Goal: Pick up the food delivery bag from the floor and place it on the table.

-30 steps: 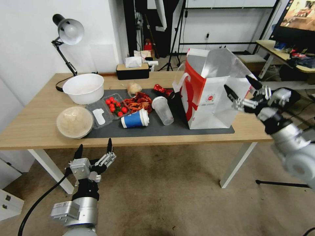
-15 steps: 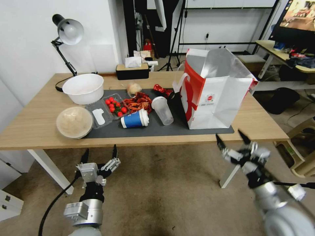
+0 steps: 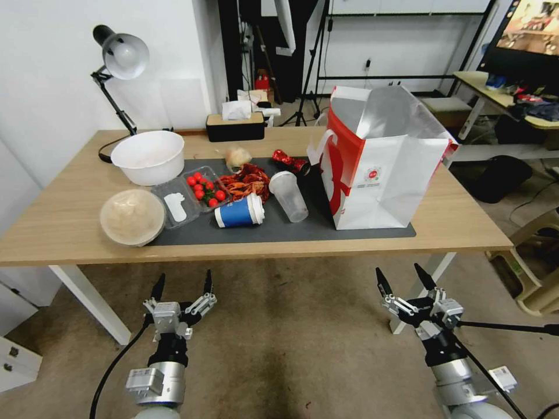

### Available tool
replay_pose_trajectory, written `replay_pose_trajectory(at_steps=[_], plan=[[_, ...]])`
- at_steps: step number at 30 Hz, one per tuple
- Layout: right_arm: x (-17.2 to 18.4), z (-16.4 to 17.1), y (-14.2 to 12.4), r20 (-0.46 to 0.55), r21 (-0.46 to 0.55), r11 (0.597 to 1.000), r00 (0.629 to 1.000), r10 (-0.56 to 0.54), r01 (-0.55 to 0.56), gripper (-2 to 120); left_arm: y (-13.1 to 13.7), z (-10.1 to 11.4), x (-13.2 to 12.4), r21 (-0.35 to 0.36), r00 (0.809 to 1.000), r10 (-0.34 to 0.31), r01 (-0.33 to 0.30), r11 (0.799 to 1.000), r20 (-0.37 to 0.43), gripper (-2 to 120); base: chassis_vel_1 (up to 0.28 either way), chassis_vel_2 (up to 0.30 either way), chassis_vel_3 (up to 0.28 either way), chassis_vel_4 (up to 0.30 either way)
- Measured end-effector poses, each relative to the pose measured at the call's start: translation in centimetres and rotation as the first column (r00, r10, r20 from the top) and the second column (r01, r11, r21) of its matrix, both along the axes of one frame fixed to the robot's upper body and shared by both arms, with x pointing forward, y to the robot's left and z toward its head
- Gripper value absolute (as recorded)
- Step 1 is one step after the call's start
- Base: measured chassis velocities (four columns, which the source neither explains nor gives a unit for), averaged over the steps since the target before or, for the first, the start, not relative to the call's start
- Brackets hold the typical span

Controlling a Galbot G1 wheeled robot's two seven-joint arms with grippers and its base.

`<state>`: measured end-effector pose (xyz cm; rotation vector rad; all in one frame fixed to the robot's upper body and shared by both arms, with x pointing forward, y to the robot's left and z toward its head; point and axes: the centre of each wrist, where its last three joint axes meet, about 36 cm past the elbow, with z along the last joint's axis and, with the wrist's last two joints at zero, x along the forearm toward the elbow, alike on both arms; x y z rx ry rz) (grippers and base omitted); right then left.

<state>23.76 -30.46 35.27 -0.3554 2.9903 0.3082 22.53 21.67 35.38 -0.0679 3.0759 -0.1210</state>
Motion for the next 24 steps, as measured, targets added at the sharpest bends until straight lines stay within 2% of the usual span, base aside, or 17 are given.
replay_pose_trajectory(at_steps=[24], plan=[[-0.02,0.16,-0.12,-0.003,0.002,1.0,1.0,0.01,-0.009,100,-0.09,0.14,-0.09,-0.001,1.0,0.0,0.0,1.0,0.006,100,0.0,0.0,0.0,0.0]])
